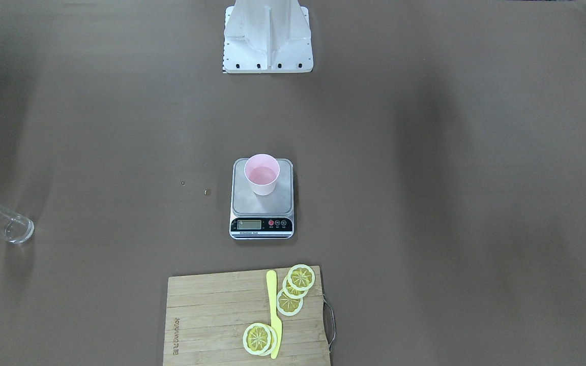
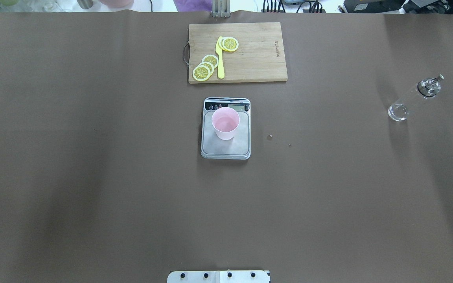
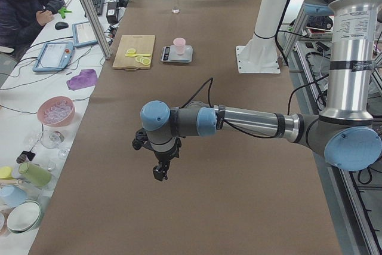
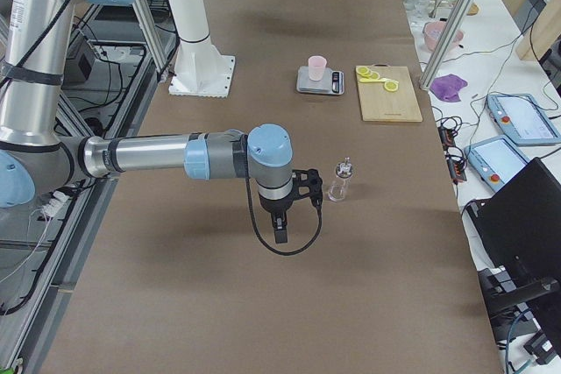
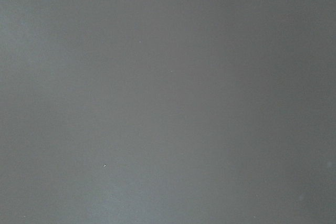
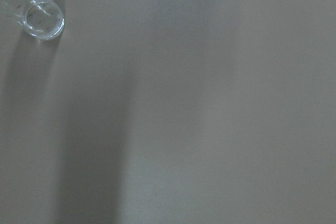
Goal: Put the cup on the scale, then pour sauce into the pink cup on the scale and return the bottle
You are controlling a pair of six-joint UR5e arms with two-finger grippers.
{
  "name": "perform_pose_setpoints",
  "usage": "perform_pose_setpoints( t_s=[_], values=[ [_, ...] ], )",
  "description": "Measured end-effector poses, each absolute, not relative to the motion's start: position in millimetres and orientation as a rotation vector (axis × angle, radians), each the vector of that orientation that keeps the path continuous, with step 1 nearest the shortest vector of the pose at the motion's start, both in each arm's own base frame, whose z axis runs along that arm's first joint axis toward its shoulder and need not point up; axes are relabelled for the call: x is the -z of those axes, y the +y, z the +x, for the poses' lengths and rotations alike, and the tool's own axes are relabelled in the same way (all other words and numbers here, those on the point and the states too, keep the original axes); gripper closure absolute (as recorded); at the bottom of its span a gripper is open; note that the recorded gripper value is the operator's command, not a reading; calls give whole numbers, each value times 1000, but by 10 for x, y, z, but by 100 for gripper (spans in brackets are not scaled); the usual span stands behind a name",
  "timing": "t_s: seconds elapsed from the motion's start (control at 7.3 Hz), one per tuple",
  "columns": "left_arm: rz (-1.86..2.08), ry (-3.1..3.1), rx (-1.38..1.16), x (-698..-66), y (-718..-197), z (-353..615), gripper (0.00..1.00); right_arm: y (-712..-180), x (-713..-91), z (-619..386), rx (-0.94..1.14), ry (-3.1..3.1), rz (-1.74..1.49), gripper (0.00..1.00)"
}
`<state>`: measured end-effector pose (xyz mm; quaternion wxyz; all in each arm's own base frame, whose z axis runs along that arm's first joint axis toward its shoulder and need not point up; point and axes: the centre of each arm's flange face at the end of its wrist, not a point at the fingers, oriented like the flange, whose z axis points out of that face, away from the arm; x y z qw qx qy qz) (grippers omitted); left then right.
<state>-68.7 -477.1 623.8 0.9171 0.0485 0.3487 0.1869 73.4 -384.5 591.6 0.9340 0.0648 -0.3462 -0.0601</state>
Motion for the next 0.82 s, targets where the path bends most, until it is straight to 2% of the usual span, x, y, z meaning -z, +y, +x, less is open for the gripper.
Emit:
perform_pose_setpoints(
  t_s=[0.82],
  values=[
    [110,715,-388,-6192,-4806,-689,2,-3872,-5889,657,147,-710,132,0]
  ],
)
